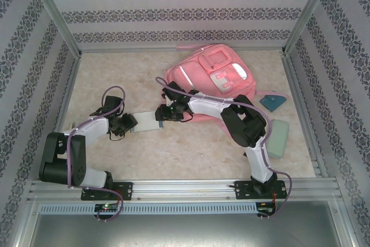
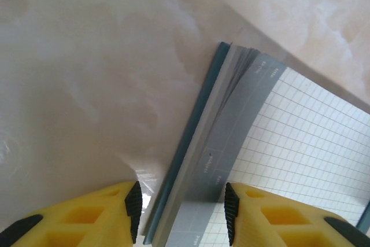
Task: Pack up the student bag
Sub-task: Pick up the book from the center of the table.
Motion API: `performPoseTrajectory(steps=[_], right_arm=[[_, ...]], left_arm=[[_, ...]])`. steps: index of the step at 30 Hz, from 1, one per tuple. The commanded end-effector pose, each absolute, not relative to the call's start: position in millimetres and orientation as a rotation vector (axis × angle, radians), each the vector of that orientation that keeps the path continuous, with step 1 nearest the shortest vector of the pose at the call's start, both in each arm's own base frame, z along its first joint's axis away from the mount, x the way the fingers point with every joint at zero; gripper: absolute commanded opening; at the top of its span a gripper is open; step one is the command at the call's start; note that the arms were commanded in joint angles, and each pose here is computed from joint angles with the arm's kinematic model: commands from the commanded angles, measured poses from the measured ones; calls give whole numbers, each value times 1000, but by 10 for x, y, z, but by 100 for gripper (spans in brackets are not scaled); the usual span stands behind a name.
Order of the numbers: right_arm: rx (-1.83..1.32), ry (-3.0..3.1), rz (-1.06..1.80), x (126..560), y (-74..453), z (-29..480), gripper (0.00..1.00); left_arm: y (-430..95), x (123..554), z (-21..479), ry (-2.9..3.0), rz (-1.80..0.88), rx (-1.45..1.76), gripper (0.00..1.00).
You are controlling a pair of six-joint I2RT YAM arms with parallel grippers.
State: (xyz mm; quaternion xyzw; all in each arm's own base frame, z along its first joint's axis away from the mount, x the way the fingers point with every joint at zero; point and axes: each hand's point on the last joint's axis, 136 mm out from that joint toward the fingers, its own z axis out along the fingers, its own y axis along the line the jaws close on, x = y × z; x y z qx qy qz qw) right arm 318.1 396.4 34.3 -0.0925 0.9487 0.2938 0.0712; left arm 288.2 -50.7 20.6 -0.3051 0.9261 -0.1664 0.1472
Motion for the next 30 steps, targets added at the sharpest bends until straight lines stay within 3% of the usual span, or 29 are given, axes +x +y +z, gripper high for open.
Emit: performPoseTrajectory(steps=[1, 9, 16, 24, 28, 30], right_arm=[[-269, 2891, 882, 3118, 4025, 175, 50], [-307, 2887, 1025, 3006, 4316, 194, 46], [-343, 2786, 1301, 2967, 4691, 591, 43], [-344, 2645, 1499, 3012, 4716, 1032, 37], [-312, 2670, 1457, 3068, 4625, 971, 29], [-271, 2685, 1442, 3109, 4560, 907, 12]], left_arm=[[-532, 2748, 54, 2744, -450, -864, 40], [-583, 2707, -27, 2761, -474, -862, 29], [-625, 2722, -46, 2769, -481, -849, 29], [-623, 2742, -31, 2770, -475, -838, 29], [-620, 2762, -26, 2772, -470, -834, 29], [-615, 2775, -9, 2769, -467, -831, 29]])
